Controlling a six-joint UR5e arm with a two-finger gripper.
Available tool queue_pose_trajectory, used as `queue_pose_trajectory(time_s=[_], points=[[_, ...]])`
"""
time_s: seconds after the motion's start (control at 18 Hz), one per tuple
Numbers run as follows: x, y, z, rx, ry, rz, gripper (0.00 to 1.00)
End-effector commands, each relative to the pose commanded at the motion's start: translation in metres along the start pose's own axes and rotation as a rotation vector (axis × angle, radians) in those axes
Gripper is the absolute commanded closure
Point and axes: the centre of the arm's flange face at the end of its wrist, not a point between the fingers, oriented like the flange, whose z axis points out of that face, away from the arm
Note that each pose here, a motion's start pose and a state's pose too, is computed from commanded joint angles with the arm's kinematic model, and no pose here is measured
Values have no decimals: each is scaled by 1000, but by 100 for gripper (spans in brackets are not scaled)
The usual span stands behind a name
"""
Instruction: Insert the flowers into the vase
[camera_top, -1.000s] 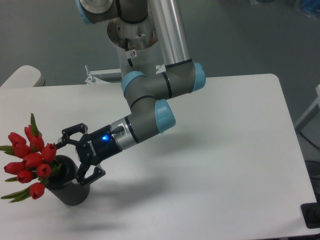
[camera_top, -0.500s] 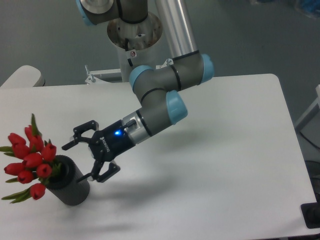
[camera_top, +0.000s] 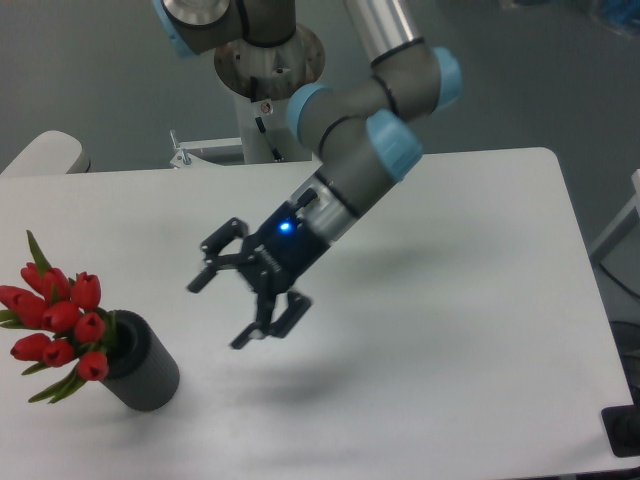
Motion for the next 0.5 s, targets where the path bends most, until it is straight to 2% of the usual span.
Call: queue_pose_trajectory(time_s=[0.11,0.28,0.33,0.5], points=[[-14,-11,-12,-96,-66,41,0],[-41,-23,-34,-374,-224,104,0],[-46,-24,-36,-446,-257,114,0],[-52,-28,-40,-594,-264,170,0]])
